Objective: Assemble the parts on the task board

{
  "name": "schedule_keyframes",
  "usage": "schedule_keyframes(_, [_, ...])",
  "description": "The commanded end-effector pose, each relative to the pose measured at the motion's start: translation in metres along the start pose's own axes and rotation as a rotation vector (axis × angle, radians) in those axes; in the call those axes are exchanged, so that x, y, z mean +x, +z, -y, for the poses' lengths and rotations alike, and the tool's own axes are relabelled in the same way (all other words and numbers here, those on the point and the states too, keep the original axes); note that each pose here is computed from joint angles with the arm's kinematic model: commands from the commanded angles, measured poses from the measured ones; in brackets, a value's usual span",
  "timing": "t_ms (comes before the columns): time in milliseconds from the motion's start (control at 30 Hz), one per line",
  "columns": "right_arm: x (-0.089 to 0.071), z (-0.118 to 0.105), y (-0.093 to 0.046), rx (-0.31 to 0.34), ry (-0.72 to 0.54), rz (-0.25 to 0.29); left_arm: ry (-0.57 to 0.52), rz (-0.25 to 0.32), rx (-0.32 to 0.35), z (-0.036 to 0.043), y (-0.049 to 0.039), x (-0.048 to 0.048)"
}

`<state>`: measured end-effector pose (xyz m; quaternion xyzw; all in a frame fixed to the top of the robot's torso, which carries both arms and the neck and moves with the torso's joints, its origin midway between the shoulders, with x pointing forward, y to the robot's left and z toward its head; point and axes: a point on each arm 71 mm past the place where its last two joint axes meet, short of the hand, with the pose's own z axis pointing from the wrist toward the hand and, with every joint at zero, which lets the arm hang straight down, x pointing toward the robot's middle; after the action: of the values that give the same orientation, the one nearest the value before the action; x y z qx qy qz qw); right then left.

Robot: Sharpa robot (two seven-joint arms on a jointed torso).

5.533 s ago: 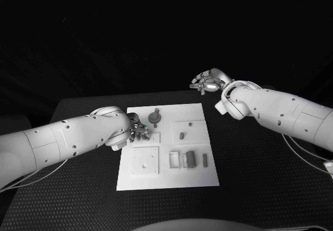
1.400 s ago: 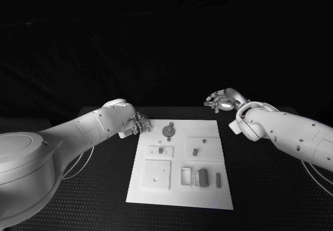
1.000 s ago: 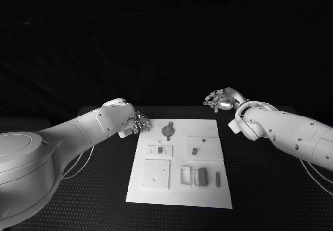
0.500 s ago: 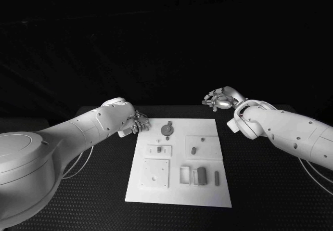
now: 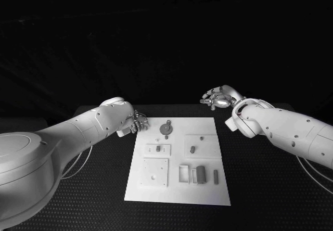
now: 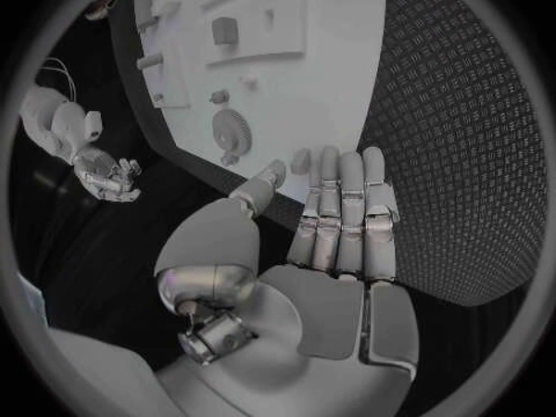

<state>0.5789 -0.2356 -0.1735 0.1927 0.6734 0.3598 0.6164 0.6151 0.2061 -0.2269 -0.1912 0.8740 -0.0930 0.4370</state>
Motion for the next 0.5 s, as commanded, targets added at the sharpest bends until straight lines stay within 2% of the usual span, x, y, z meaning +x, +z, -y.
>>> schedule_keyframes(33, [0.0021, -0.0029, 0.0004, -0.015, 0.001, -0.007, 0.001, 0.002, 0.004, 0.0019, 0.0005, 0.0014])
schedule_keyframes(333, [0.0022, -0.0029, 0.0003, -0.015, 0.001, -0.009, -0.003, -0.004, 0.005, 0.0015, 0.0013, 0.0032])
schedule_keyframes(500, [0.0024, -0.0032, 0.0001, -0.016, 0.001, -0.009, -0.037, -0.031, 0.003, 0.0000, 0.0019, 0.0051])
